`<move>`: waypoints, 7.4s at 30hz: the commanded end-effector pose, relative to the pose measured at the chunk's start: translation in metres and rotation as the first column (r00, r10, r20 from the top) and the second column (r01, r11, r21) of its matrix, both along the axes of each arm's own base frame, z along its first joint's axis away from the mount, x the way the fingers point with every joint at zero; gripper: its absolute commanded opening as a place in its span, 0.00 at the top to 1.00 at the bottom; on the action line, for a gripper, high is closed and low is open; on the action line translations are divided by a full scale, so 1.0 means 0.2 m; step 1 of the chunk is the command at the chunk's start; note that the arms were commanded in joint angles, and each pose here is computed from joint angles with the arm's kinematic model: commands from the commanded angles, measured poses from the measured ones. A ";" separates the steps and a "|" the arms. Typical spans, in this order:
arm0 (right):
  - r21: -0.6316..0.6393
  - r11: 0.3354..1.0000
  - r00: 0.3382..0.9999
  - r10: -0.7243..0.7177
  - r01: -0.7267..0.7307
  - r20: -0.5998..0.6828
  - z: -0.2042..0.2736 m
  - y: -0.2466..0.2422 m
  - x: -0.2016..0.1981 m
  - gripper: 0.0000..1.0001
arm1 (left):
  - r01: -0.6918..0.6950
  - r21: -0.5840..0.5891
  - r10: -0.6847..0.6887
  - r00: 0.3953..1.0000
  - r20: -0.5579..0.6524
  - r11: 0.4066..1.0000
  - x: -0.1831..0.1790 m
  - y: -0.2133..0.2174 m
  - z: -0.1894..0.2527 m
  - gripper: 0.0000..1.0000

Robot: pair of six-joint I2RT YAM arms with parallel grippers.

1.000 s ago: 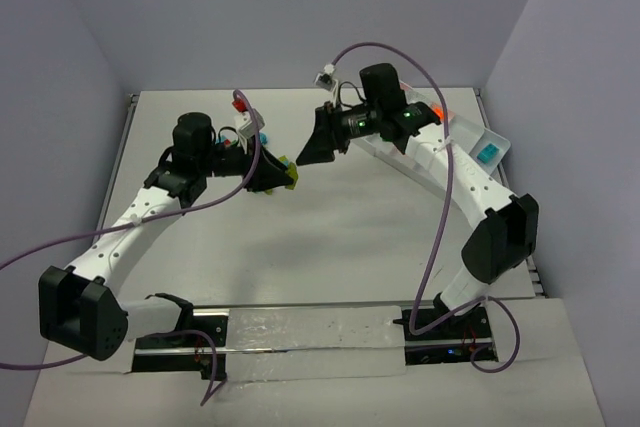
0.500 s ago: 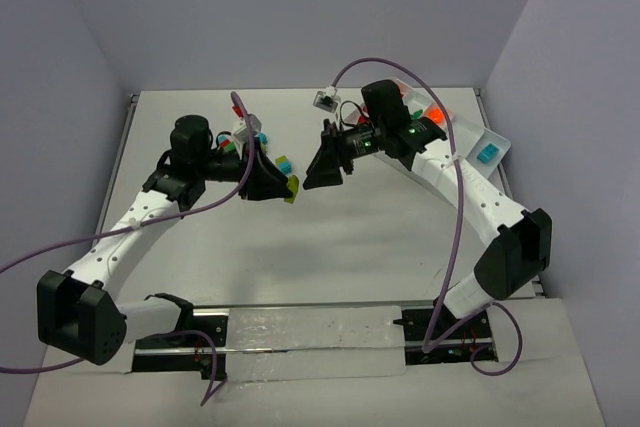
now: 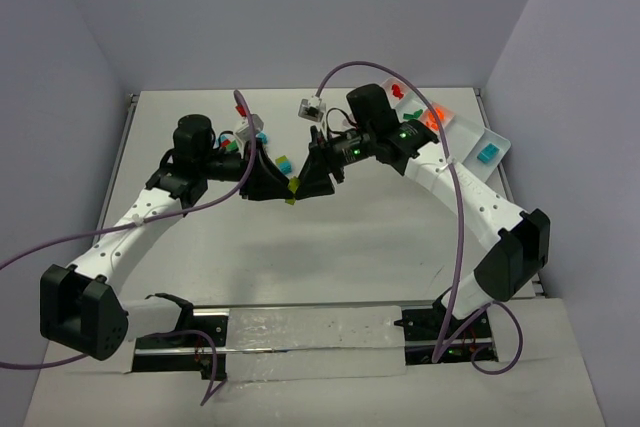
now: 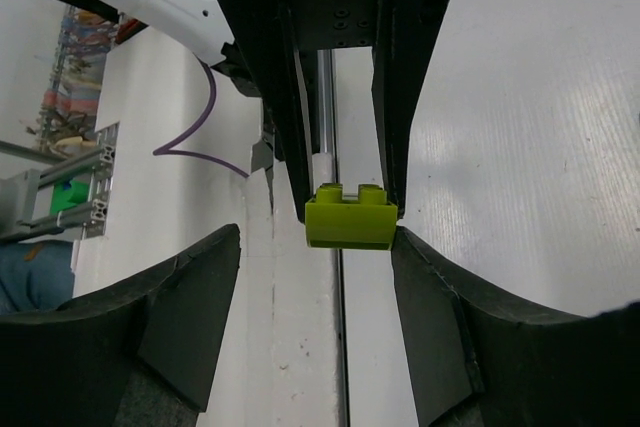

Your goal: Sort the legos into containers by color

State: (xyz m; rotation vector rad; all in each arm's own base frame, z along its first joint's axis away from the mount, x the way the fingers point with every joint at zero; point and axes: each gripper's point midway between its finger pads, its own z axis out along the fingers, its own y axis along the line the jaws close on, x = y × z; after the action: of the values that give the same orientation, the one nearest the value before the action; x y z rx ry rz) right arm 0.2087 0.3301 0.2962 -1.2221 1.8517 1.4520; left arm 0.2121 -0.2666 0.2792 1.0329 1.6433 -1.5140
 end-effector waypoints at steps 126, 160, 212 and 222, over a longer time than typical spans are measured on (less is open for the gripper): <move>-0.490 0.519 0.683 -0.686 0.701 0.250 -0.46 -1.06 0.93 0.14 | -0.641 0.755 0.987 -0.146 0.060 -0.141 1.58 1.11 -1.20 0.31; -0.103 0.897 0.798 -0.431 0.430 -0.420 -0.33 0.07 0.81 0.00 | -0.718 0.660 0.969 0.086 -0.234 0.223 1.25 0.71 -0.66 1.00; -0.137 0.928 0.878 -0.372 0.346 -0.301 -0.52 0.27 0.74 1.00 | -0.735 0.350 0.812 0.556 -0.180 0.581 1.00 0.52 -0.17 0.01; -0.066 0.987 0.983 -0.153 0.146 -0.105 -0.36 0.12 0.47 1.00 | -0.268 0.164 0.256 0.963 0.087 0.949 0.43 0.36 -0.09 0.03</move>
State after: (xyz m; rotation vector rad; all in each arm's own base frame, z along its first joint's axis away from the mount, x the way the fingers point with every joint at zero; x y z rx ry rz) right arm 0.3315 0.3661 0.1968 -0.7976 2.1885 1.3789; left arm 0.3447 -0.1782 0.2633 0.4668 2.0162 -1.0162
